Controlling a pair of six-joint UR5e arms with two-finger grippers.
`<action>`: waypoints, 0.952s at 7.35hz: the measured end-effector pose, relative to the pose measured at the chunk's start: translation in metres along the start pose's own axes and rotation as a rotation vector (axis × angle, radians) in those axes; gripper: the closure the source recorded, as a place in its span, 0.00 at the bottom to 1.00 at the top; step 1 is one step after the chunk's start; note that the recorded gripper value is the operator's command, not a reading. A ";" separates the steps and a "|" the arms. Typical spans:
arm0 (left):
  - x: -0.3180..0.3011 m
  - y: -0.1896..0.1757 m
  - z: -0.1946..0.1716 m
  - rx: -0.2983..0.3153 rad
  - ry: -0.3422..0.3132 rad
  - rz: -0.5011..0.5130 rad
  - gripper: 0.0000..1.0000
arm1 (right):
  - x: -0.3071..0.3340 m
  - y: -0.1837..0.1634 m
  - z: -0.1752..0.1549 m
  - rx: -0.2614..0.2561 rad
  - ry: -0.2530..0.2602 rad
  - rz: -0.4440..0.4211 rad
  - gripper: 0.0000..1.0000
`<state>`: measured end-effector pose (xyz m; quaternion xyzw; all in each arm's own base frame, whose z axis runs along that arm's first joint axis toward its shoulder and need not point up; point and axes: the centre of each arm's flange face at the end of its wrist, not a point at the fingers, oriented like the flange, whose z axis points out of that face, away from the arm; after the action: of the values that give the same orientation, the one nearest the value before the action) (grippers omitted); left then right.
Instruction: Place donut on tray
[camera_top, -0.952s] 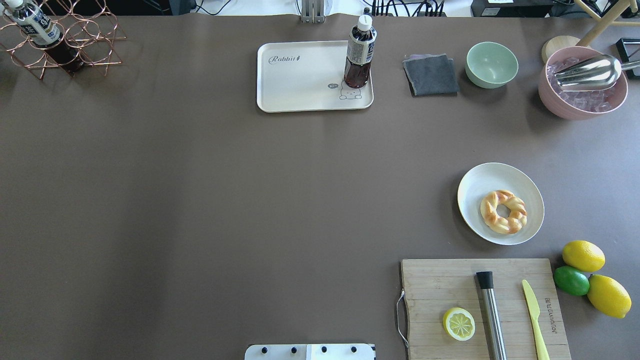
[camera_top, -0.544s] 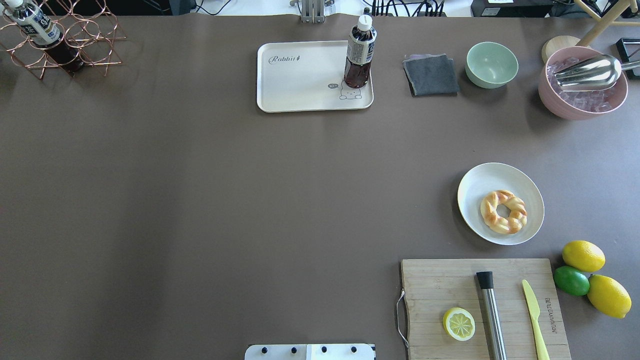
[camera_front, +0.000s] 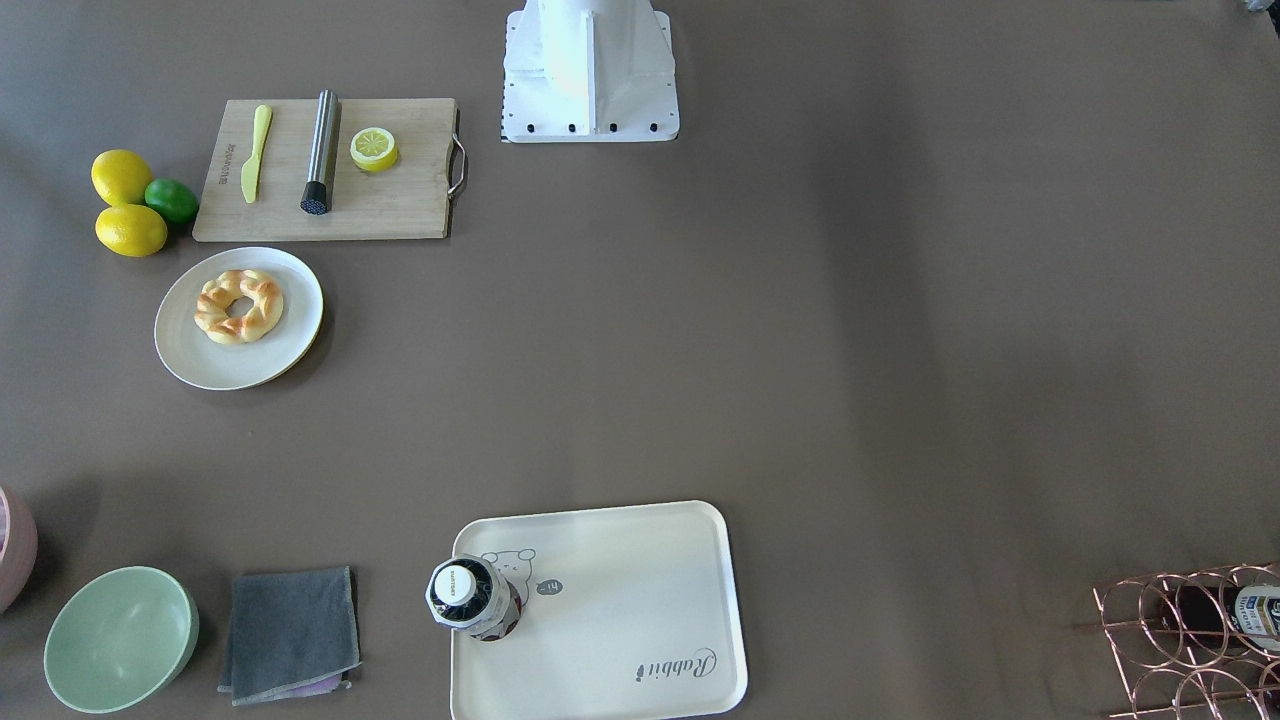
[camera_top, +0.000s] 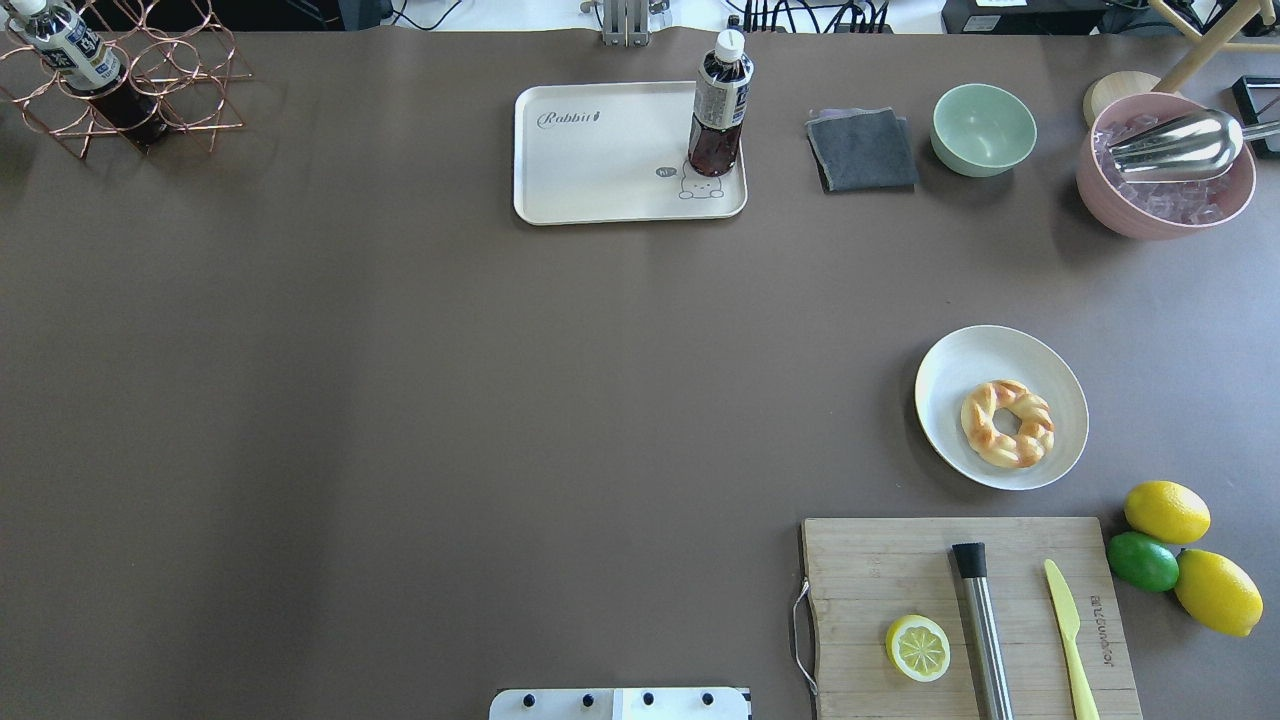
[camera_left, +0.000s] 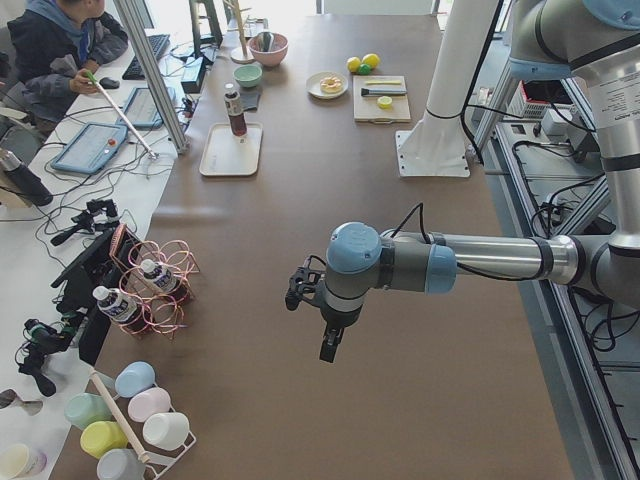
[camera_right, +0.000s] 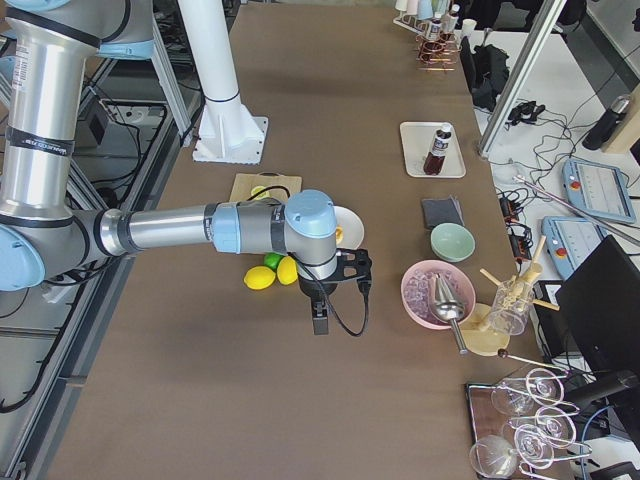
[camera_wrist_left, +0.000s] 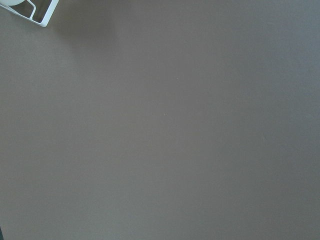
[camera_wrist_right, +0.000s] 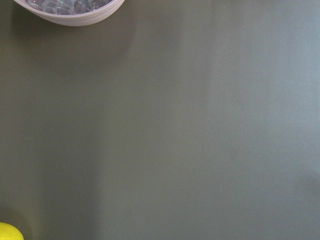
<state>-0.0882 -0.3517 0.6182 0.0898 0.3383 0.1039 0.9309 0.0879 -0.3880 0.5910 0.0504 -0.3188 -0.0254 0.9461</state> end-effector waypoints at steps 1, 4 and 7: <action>0.000 0.000 -0.001 0.003 -0.001 0.004 0.03 | 0.000 0.001 0.000 -0.001 -0.001 -0.002 0.00; 0.001 -0.002 -0.004 0.023 -0.005 0.018 0.03 | 0.000 0.001 0.001 -0.002 -0.004 -0.002 0.00; 0.001 -0.003 -0.003 0.031 -0.007 0.022 0.03 | -0.032 -0.013 -0.001 0.005 -0.105 0.025 0.00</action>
<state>-0.0896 -0.3539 0.6146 0.1085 0.3357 0.1086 0.9294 0.0628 -0.3985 0.5700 0.0471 -0.3689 -0.0152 0.9282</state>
